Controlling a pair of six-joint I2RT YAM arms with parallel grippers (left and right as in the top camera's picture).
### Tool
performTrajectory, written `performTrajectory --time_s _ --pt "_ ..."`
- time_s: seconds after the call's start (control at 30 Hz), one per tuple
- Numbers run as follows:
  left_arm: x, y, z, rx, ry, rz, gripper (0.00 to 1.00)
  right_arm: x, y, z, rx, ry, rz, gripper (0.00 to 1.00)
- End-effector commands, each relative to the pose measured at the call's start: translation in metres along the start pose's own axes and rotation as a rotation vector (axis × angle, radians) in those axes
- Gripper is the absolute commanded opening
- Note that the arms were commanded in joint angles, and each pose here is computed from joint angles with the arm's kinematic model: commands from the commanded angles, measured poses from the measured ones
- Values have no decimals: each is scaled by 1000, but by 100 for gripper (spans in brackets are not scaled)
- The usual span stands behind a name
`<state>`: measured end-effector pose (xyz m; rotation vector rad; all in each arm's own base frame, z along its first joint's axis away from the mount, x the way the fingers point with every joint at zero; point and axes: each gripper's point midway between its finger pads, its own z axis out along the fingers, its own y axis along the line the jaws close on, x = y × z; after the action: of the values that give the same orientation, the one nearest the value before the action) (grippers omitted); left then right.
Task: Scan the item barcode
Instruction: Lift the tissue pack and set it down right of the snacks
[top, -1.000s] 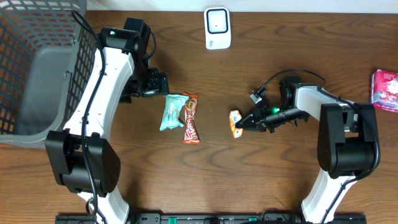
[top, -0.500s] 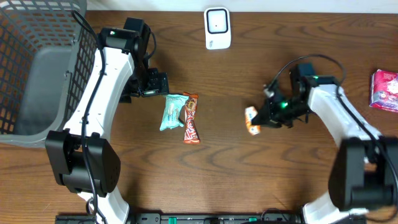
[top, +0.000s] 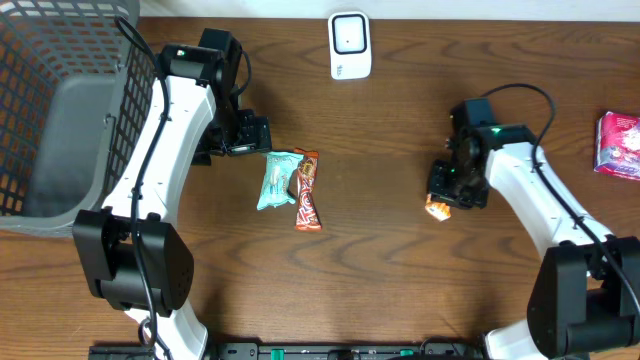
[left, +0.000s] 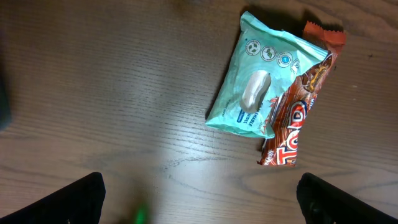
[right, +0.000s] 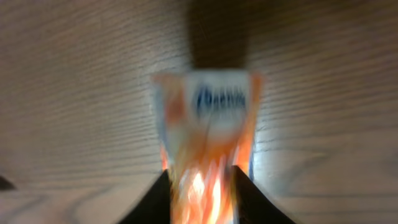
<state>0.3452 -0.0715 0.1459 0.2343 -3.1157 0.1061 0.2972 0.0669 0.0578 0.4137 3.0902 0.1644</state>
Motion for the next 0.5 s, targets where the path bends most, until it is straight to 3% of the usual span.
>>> performTrajectory --time_s 0.0,0.1,0.23,0.47 --pt "0 3 -2 -8 -6 6 98 5 4 5 36 -7 -17 40" --pt "0 3 -2 -8 -6 6 98 8 11 5 34 -9 -33 43" --pt "0 3 -2 -8 -6 6 98 4 11 4 28 -18 -27 62" --pt "0 3 -2 -8 -6 6 98 -16 -13 -13 -100 15 121 57"
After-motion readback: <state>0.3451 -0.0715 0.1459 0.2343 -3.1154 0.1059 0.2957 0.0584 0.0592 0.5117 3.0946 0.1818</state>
